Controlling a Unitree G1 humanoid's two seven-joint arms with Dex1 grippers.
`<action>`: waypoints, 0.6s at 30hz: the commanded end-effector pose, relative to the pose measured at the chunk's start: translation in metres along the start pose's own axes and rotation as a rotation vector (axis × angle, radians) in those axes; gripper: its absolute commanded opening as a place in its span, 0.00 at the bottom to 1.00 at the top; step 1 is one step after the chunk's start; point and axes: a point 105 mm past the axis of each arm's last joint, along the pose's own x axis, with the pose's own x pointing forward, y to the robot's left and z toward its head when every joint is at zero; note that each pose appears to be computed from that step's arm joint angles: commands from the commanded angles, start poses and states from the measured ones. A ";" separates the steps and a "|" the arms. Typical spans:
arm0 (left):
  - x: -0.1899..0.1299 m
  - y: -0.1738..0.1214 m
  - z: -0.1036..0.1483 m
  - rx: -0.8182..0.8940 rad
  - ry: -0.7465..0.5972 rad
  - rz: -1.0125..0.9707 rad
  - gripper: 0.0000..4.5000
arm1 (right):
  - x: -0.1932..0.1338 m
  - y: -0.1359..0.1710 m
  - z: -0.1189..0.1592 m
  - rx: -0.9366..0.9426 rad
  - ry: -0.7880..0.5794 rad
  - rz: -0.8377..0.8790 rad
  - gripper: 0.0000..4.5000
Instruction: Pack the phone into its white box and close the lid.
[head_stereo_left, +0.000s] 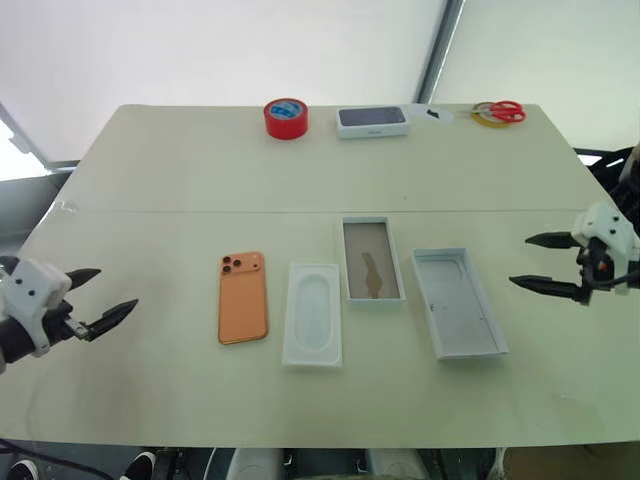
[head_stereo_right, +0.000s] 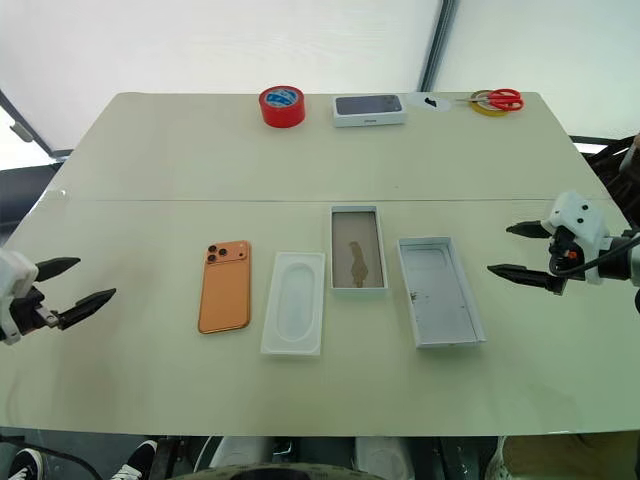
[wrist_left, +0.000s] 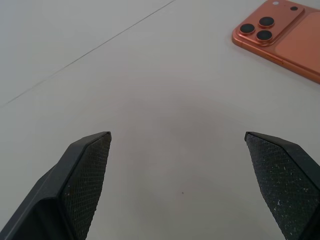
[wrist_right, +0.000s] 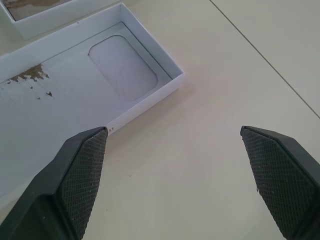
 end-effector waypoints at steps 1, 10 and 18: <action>0.004 -0.001 0.016 0.046 -0.060 0.002 1.00 | -0.005 -0.006 0.005 -0.020 -0.026 -0.031 0.99; 0.010 -0.010 0.025 0.056 -0.065 -0.042 1.00 | -0.003 -0.004 0.005 -0.023 -0.009 -0.017 0.99; 0.011 -0.014 0.034 0.052 -0.115 -0.055 1.00 | -0.002 -0.004 0.006 0.025 -0.009 -0.010 0.99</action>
